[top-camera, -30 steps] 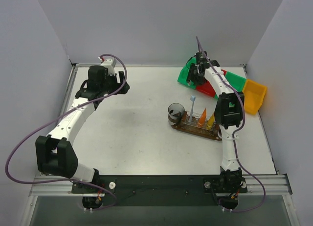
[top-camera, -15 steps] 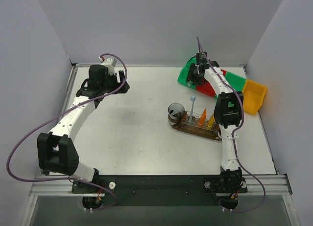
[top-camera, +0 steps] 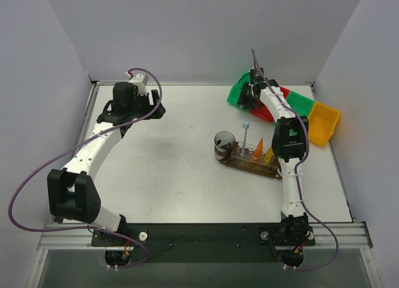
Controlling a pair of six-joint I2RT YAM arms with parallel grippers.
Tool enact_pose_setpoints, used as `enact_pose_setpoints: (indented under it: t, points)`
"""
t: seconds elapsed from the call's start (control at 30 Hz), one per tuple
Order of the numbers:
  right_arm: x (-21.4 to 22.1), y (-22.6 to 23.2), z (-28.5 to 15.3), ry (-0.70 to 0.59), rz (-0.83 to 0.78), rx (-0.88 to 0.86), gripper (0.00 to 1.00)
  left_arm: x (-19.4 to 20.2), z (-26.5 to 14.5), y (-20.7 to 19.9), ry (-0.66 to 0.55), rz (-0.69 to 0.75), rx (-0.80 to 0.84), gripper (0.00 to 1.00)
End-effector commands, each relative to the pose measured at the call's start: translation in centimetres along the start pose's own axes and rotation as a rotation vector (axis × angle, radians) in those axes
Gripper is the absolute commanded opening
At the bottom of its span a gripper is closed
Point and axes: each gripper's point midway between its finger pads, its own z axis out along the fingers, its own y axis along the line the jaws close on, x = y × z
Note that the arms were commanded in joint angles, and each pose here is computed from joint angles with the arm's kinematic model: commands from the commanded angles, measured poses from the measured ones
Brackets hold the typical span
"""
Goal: Prepare toiletry sets of a toothbrush and toothpaste on the tray
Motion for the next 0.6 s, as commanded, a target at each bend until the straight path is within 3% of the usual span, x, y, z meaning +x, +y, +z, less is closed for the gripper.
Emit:
enact_pose_setpoints:
  t: [0.0,0.33,0.57]
  points:
    - [-1.4,0.1,-0.1,-0.037,0.019,-0.007,0.32,-3.1,-0.3,-0.7,-0.079,0.004,0.029,0.82]
    - [-1.9,0.1,0.6,-0.048,0.068,-0.029,0.32,-3.2,-0.2,-0.7,-0.084,0.005,0.031,0.82]
    - [-2.4,0.0,0.3,-0.056,0.095,-0.045,0.17,-3.4,-0.3,-0.8,-0.092,0.007,0.035,0.82]
